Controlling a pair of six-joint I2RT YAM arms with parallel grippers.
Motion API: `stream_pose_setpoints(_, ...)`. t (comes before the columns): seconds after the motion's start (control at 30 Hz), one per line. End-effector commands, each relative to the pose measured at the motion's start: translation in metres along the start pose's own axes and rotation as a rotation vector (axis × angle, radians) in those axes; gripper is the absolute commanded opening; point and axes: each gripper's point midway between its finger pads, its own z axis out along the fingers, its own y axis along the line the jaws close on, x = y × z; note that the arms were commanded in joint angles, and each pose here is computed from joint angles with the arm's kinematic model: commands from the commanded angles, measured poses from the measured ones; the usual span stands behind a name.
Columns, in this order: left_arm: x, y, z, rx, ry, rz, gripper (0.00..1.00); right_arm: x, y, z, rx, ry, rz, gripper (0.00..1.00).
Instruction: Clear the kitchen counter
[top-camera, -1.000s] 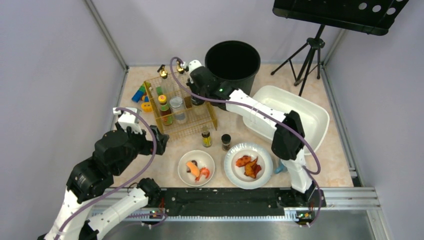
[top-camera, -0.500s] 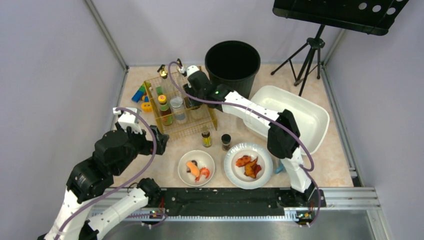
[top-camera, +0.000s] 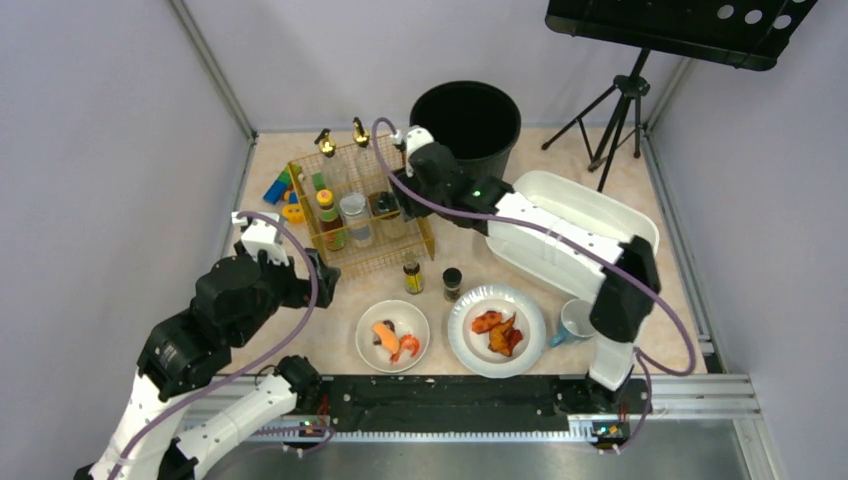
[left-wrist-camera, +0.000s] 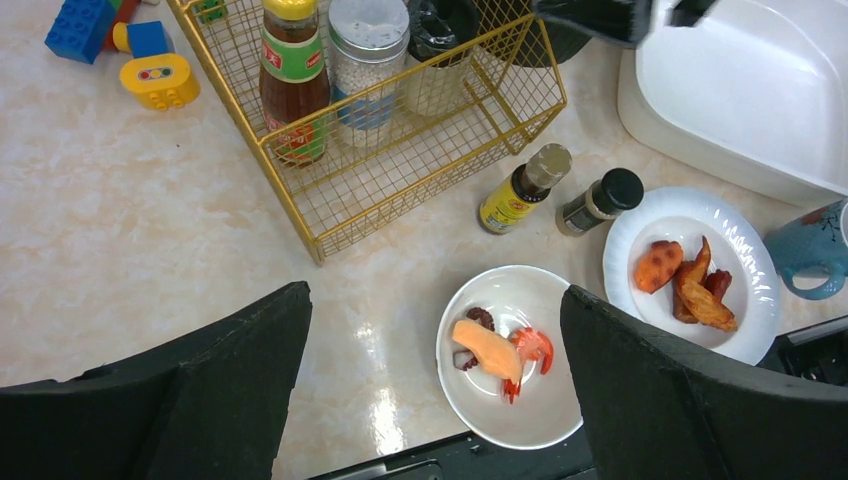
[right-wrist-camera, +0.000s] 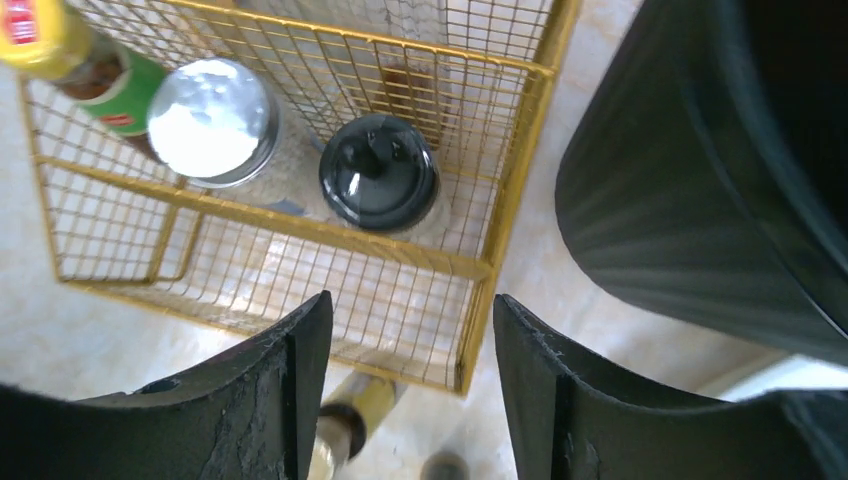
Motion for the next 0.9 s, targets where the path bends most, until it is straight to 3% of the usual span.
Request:
stream_pose_setpoints(0.0, -0.010, -0.002, 0.005, -0.005, -0.036, 0.004, 0.99, -0.021, 0.005, -0.055, -0.046, -0.111, 0.070, 0.60)
stream_pose_setpoints(0.37, -0.010, -0.003, 0.007, -0.002, -0.032, 0.002, 0.99, 0.069, 0.036, -0.073, -0.111, -0.017, 0.082, 0.69)
stream_pose_setpoints(0.87, -0.005, -0.002, 0.003, 0.003, -0.027, -0.007, 0.99, 0.093, 0.061, -0.033, -0.107, 0.005, 0.085, 0.69)
